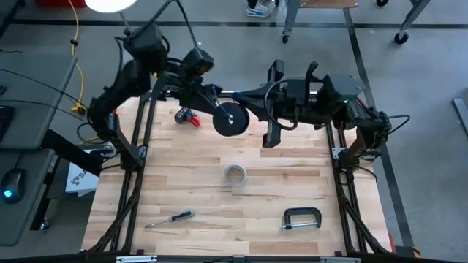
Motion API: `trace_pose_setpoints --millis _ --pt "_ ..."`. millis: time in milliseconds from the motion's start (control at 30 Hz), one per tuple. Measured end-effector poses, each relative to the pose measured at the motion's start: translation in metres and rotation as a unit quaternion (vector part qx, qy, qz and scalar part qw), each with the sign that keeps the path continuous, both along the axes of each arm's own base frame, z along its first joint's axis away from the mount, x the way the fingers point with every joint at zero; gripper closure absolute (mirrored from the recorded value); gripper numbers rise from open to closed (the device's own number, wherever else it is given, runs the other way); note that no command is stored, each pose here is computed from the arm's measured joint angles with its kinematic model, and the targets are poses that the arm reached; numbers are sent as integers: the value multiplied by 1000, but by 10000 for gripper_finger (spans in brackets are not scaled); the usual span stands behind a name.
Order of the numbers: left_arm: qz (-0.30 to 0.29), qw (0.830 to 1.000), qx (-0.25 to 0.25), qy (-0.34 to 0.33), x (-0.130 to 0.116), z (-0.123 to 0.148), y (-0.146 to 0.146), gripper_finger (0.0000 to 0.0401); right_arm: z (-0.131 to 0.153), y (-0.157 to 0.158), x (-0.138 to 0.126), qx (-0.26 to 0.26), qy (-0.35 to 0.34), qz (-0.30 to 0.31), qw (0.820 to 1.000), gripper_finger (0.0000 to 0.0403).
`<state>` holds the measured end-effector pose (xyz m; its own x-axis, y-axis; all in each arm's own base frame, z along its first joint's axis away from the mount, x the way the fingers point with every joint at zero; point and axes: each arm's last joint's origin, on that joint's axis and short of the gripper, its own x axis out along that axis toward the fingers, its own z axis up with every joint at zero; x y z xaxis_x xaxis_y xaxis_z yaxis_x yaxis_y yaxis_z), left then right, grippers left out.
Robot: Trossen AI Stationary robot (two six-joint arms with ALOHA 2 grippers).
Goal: Coil cords
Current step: Coil the blue wire on the spool
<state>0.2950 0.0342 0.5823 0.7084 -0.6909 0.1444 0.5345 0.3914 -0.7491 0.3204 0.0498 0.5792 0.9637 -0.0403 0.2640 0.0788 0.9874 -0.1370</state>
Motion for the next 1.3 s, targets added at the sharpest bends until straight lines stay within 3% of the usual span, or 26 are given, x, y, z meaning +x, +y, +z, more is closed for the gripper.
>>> trace_pose_setpoints --millis 167,367,533,867,1167,1300 --pt "-53 998 -18 -27 17 2 -11 396 -2 -4 2 -3 8 35 999 403" --pt "-73 996 -16 -51 26 1 -17 396 -2 -4 3 17 6 51 999 403" --pt "-67 994 0 -82 27 2 -16 396 -1 -4 2 39 2 57 998 387" --pt "-17 986 28 -161 23 10 -5 396 0 -4 2 44 -5 58 997 290" --pt "28 975 46 -216 21 14 -4 396 -1 -3 5 42 -8 56 998 284" --pt "28 975 46 -217 21 14 -4 396 -3 -3 10 42 -8 53 998 305"
